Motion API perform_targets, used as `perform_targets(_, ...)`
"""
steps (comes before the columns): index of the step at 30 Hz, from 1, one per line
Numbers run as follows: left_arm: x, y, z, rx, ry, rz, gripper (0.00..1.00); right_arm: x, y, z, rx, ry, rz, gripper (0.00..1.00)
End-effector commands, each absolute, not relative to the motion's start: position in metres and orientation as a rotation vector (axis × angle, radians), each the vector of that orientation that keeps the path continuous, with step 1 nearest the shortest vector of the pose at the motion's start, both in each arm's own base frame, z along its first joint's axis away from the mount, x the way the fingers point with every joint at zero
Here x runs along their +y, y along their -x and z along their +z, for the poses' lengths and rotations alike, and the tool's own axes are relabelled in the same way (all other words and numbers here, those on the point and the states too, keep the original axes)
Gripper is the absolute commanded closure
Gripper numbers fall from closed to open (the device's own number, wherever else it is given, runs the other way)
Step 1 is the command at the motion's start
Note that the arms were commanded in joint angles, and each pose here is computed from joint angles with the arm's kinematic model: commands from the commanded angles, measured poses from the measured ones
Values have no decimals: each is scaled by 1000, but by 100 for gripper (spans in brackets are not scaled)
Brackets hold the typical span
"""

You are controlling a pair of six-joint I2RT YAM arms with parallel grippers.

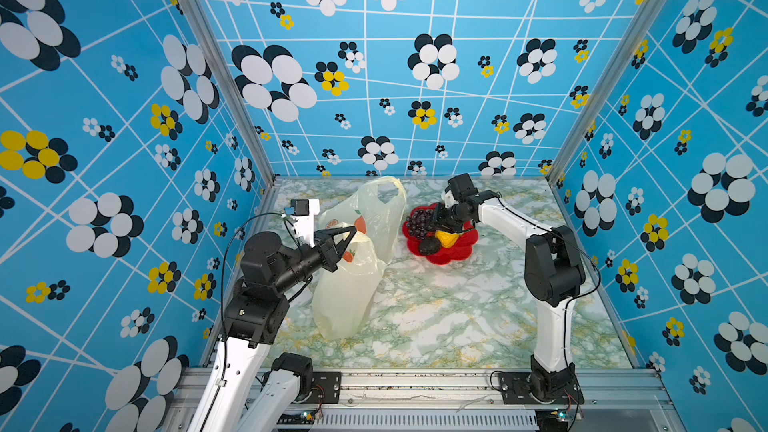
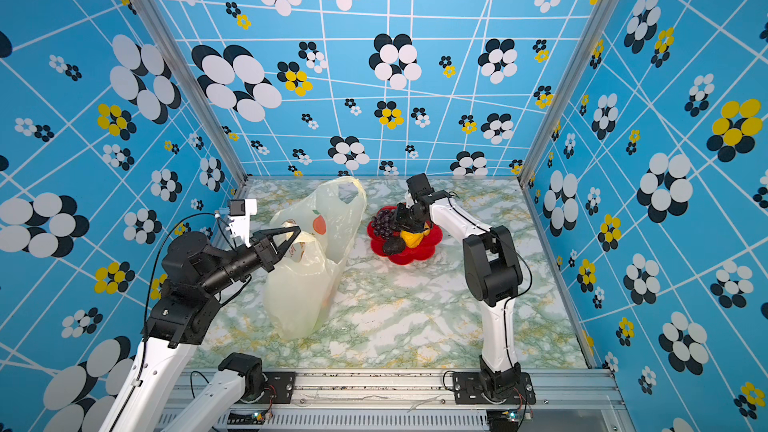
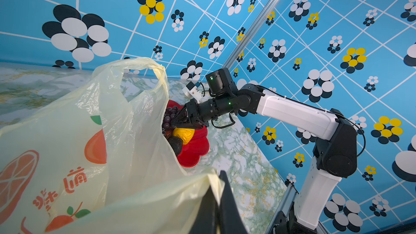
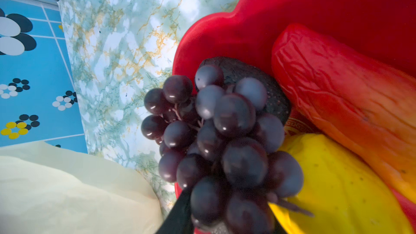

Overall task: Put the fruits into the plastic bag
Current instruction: 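Lower the right gripper onto the bunch of dark grapes, then close the right gripper on the grape stem and lift the grapes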

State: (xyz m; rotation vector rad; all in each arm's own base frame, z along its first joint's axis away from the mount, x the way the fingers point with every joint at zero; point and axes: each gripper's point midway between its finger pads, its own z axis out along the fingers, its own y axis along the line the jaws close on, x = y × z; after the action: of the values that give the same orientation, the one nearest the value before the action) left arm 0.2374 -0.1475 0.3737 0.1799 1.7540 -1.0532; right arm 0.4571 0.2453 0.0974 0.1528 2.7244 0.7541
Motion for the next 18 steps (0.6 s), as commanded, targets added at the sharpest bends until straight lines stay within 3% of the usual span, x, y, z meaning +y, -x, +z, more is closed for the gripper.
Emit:
perform_targets(1, -147, -240, 371, 1753, -185, -1041, 100, 238, -457, 100, 2708, -142, 702, 69)
perform_targets(18, -150, -238, 370, 1754, -187, -1073, 100, 226, -449, 117, 2643, -93, 651, 77)
